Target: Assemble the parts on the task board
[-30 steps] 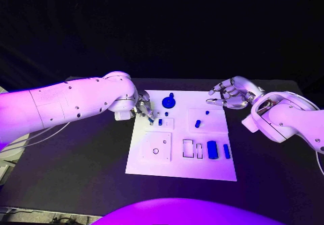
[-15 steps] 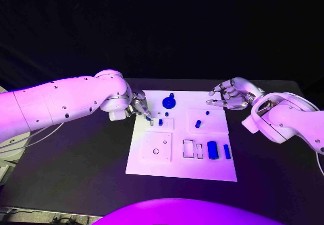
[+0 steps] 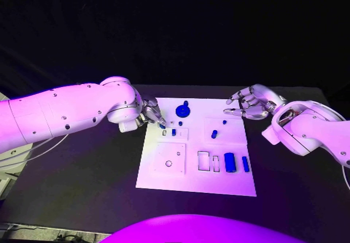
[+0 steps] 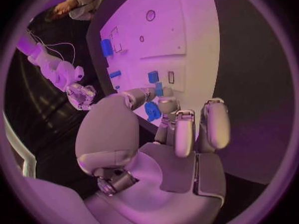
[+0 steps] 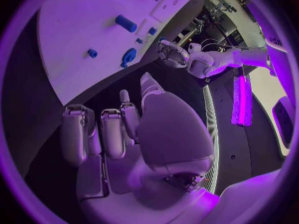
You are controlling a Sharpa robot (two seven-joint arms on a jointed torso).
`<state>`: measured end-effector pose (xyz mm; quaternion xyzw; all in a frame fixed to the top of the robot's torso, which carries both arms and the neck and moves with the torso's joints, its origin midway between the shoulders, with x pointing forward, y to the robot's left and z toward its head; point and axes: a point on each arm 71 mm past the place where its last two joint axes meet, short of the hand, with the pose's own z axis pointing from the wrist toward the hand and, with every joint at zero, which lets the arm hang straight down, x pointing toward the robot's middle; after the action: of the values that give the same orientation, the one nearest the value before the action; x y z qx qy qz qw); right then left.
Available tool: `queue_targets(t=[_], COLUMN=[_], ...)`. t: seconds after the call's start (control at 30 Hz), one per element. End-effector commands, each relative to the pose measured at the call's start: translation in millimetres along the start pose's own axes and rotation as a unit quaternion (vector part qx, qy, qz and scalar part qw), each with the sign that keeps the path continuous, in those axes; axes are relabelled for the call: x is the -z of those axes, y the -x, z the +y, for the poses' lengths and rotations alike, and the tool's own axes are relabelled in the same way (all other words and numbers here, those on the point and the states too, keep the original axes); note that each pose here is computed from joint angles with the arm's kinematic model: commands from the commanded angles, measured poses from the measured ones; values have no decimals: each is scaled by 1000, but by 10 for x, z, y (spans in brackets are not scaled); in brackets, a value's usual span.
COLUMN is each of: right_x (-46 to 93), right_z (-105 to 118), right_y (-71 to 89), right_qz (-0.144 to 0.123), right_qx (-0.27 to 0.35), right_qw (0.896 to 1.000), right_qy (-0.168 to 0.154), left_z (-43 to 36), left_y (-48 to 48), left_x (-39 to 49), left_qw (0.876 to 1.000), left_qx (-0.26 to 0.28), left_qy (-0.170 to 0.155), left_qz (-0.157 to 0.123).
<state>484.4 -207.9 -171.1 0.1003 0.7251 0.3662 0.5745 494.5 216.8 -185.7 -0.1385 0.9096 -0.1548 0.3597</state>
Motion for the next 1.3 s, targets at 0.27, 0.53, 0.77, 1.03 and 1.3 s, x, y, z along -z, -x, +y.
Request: queue_targets(t=[0.27,0.53,0.77,1.03,1.3], right_x=[1,3,2,3,5], right_z=[0,-6,-5,-7,-10], right_y=[-30,-40,-49,-51,-51], right_qz=[9,10,11,11,11], right_qx=[3,3,3,2,2], right_qw=[1000,1000,1000,1000,1000], right_qy=[4,4,4,4,4], left_z=[-13,-29,-87,-120,-129], left_y=[-98,-151,-168,-186,-195], left_x=[-54,-123,-145,-142,-135], left_qw=[1000,997,996,994,991], left_qx=[-18,-71,-94,-113,-129], left_qy=[-6,2,0,-4,-5], left_qz=[-19,-4,-8,-11,-19])
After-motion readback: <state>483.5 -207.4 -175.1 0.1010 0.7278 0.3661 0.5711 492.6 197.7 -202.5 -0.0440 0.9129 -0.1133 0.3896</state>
